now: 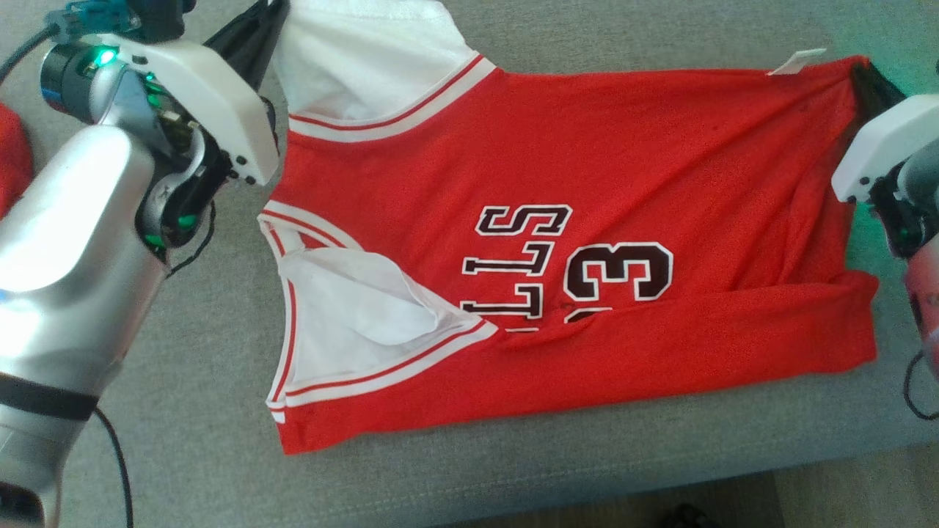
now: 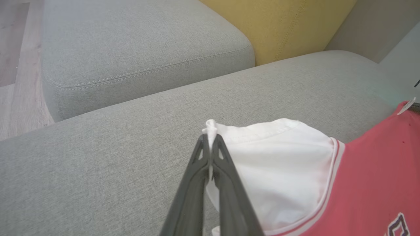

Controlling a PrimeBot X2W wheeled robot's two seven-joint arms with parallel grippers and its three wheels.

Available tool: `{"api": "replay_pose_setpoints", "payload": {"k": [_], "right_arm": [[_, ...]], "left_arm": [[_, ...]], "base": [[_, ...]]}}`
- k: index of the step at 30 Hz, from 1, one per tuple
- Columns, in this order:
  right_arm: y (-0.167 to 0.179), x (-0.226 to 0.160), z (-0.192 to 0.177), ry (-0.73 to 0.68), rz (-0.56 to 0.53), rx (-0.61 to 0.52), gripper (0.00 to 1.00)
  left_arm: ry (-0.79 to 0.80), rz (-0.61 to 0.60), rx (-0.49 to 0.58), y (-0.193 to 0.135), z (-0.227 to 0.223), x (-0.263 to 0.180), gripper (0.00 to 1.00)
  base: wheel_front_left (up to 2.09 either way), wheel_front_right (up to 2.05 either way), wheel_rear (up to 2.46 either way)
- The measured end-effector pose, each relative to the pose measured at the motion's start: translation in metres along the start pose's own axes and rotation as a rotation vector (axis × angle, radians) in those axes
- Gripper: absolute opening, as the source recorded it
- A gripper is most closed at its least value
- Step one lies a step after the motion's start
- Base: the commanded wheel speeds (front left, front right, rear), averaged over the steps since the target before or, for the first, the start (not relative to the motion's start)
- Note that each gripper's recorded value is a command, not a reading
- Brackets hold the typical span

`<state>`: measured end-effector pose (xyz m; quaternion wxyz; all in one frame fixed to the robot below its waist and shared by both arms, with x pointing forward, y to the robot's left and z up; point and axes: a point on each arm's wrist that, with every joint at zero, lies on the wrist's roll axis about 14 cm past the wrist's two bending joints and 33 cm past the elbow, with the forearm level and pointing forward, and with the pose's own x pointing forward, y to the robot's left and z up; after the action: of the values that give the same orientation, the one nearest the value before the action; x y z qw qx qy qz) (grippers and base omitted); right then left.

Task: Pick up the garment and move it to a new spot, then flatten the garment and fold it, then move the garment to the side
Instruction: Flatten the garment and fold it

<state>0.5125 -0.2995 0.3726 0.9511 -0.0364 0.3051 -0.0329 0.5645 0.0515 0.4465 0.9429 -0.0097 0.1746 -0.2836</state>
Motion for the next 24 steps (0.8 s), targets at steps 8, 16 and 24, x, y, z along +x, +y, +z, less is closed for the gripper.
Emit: {"api": "replay_pose_setpoints", "payload": {"k": [8, 16, 24], "right_arm": [[0.007, 0.01, 0.019, -0.063, 0.01, -0.003, 0.0], [0.003, 0.014, 0.064, -0.219, -0.007, -0.003, 0.0], [0.013, 0.009, 0.079, -0.276, 0.017, -0.001, 0.0]], "left_arm": [[-0.036, 0.066, -0.011, 0.013, 0.0, 0.0, 0.0], [-0.168, 0.13, -0.018, 0.028, 0.032, 0.007, 0.0], [-0.213, 0.121, -0.003, 0.026, 0.046, 0.008, 0.0]], "base": [[0.0, 0.0, 0.0], [0.0, 0.0, 0.0], [0.0, 0.0, 0.0]]}}
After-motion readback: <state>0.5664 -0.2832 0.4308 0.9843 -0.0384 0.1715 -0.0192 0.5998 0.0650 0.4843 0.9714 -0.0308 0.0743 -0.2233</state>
